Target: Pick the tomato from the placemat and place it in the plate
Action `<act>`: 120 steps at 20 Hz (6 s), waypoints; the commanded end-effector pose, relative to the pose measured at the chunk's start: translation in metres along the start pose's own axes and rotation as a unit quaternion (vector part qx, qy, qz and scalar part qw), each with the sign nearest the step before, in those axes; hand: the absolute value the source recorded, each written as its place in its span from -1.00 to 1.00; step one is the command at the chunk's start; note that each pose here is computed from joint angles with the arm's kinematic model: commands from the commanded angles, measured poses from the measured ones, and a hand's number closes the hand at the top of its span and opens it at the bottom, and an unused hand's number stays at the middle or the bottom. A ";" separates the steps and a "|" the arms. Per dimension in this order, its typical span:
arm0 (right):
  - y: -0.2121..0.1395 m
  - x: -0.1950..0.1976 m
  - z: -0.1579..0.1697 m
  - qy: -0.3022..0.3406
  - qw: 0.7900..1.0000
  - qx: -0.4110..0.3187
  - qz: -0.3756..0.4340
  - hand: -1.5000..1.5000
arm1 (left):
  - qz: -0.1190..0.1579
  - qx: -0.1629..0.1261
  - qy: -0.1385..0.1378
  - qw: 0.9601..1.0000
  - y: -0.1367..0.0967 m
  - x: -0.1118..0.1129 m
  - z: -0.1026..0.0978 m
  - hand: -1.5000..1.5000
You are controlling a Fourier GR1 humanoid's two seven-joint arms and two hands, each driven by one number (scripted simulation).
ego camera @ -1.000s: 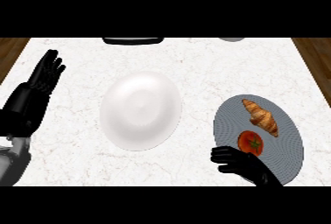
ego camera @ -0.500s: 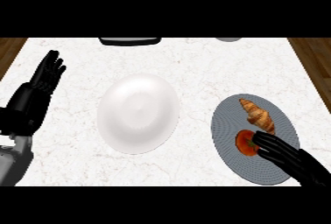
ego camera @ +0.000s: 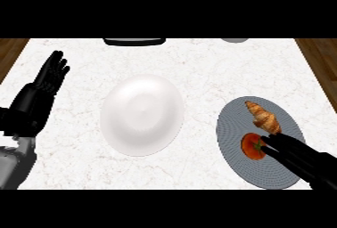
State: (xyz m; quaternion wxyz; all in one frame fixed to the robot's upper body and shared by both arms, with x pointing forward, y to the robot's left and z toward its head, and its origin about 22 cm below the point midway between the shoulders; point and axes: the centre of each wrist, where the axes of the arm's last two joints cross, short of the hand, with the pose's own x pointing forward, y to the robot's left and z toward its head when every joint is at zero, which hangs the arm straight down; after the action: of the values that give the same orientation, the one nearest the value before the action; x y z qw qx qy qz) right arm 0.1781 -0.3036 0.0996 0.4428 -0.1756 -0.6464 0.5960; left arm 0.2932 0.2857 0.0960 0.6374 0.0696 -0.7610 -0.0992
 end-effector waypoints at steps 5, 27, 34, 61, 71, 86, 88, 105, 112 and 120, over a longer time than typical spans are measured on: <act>0.006 0.017 -0.021 0.075 0.995 0.051 0.051 -1.00 | 0.003 -0.004 -0.006 1.000 -0.003 0.014 -0.014 0.00; 0.079 -0.042 -0.076 0.149 0.980 0.099 0.082 -1.00 | 0.004 -0.005 -0.008 1.000 -0.008 0.003 -0.006 0.00; 0.084 -0.060 -0.094 0.177 0.973 0.104 0.101 -1.00 | 0.003 -0.009 -0.013 1.000 0.017 0.027 -0.012 0.00; -0.001 -0.113 -0.094 0.241 0.961 -0.125 0.051 1.00 | 0.008 -0.004 -0.006 1.000 0.004 0.007 -0.001 0.00; -0.029 -0.004 -0.123 0.050 0.973 -0.208 -0.088 1.00 | -0.004 -0.007 -0.003 1.000 -0.002 0.002 -0.002 0.00; -0.039 0.129 -0.241 0.014 0.978 -0.158 -0.136 1.00 | 0.003 -0.018 -0.009 1.000 -0.004 0.013 -0.012 0.00; -0.025 0.119 -0.268 0.027 0.980 -0.147 -0.130 1.00 | 0.005 -0.020 -0.013 1.000 -0.009 0.002 -0.009 0.00; 0.050 0.099 -0.329 0.121 0.974 -0.128 -0.141 1.00 | 0.005 -0.037 -0.035 0.999 -0.019 0.016 -0.019 0.00; 0.060 0.098 -0.330 0.104 0.966 -0.120 -0.205 -1.00 | 0.012 -0.051 -0.034 0.998 -0.025 0.017 -0.021 0.00; 0.037 0.104 -0.336 0.069 0.922 -0.218 -0.311 -1.00 | 0.002 -0.048 -0.031 0.998 -0.029 0.024 -0.024 0.00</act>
State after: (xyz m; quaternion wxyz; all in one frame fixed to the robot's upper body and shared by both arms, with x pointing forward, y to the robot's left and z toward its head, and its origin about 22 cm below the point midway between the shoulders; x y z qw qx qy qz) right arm 0.3703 -0.0082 0.0667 0.5959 -0.1146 -0.7293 0.3161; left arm 0.3102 0.2507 0.1135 0.6160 0.0274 -0.7756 -0.1352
